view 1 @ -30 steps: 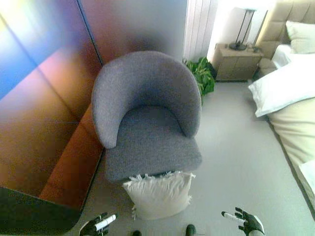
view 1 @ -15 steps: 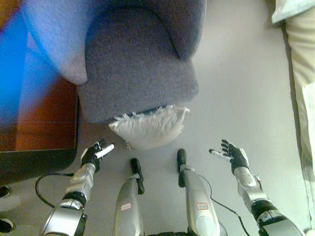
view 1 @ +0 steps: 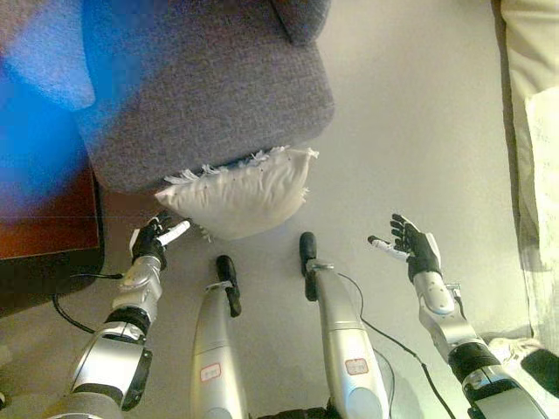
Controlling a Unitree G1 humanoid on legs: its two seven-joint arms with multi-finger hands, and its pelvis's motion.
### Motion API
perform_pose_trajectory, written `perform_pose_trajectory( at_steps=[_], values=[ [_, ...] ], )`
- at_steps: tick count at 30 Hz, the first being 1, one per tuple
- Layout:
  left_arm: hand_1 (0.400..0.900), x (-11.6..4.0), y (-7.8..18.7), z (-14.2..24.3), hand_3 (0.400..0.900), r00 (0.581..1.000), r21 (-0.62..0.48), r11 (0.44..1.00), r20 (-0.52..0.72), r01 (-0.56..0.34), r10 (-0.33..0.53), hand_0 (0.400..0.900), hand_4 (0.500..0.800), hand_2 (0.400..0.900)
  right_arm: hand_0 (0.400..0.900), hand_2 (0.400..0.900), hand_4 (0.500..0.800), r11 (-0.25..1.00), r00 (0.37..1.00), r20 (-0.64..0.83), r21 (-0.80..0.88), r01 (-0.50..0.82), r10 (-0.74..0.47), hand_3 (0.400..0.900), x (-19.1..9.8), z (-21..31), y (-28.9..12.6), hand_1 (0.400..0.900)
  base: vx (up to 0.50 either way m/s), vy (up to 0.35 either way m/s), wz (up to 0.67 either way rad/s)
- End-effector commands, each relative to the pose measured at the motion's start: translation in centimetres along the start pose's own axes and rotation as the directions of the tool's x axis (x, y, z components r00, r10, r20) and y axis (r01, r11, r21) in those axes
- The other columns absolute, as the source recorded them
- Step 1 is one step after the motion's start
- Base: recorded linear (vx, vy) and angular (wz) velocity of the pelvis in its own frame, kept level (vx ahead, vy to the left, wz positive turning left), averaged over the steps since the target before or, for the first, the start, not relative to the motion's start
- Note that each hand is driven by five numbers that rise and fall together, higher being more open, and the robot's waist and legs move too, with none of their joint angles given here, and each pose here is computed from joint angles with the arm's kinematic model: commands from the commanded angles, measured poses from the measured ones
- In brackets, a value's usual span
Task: Pick up the pillow and put it on the sofa.
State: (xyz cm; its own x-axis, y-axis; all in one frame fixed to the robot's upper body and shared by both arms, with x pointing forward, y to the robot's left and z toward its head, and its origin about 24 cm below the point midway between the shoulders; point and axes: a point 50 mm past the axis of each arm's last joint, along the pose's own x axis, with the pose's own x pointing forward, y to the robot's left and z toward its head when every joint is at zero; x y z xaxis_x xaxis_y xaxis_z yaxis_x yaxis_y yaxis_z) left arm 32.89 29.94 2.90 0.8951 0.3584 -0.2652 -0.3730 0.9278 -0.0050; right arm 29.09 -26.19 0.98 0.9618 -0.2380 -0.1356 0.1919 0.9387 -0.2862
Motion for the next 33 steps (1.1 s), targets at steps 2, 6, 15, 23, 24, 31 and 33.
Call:
perform_pose_trajectory(
  at_steps=[2,6,15,23,24,31,33],
  values=[
    [0.9,0.2,3.3,3.5,0.9,0.987,0.047,0.994,0.13,-0.097,0.09,0.9,0.8,0.9,0.9,0.9,0.8,1.0,0.995,0.095,0.016,0.021,-0.022,0.9,-0.8,1.2,-0.8,0.9,0.003,-0.016,-0.01],
    [0.9,0.3,3.1,4.7,0.9,0.982,0.003,0.997,0.172,-0.082,0.08,0.9,0.8,0.9,0.9,0.9,0.8,1.0,0.994,0.104,0.021,0.018,-0.02,0.9,-1.1,1.4,-0.8,0.9,0.002,-0.01,0.0],
    [0.9,0.1,-1.1,6.2,0.9,0.95,-0.07,0.984,0.277,0.167,-0.141,0.9,0.8,0.9,0.9,0.9,0.8,0.999,0.998,0.07,0.048,0.004,-0.007,0.9,-2.4,0.0,0.1,0.9,0.007,-0.052,0.0],
    [0.739,0.2,-2.3,7.2,0.739,0.934,-0.121,0.966,0.307,0.227,-0.181,0.739,0.704,0.739,0.9,0.9,0.8,0.999,0.999,0.054,0.049,-0.008,0.006,0.9,-2.7,-0.5,0.5,0.9,0.001,-0.004,0.0],
    [0.522,0.2,-2.4,7.4,0.522,0.932,-0.125,0.964,0.311,0.232,-0.184,0.522,0.573,0.522,0.9,0.9,0.8,0.999,0.999,0.052,0.05,-0.009,0.007,0.9,-2.8,-0.6,0.6,0.9,0.0,0.0,0.0],
    [0.4,0.2,-3.1,7.9,0.4,0.927,-0.118,0.963,0.323,0.241,-0.192,0.4,0.5,0.4,0.9,0.9,0.8,0.998,0.999,0.041,0.055,-0.013,0.011,0.9,-2.9,-0.9,0.9,0.9,-0.006,-0.013,0.01],
    [0.4,0.2,-3.0,8.0,0.4,0.927,-0.112,0.964,0.323,0.239,-0.192,0.4,0.5,0.4,0.9,0.9,0.8,0.998,0.999,0.042,0.057,-0.012,0.01,0.9,-2.9,-0.9,0.9,0.9,0.0,0.0,0.0]
  ],
)
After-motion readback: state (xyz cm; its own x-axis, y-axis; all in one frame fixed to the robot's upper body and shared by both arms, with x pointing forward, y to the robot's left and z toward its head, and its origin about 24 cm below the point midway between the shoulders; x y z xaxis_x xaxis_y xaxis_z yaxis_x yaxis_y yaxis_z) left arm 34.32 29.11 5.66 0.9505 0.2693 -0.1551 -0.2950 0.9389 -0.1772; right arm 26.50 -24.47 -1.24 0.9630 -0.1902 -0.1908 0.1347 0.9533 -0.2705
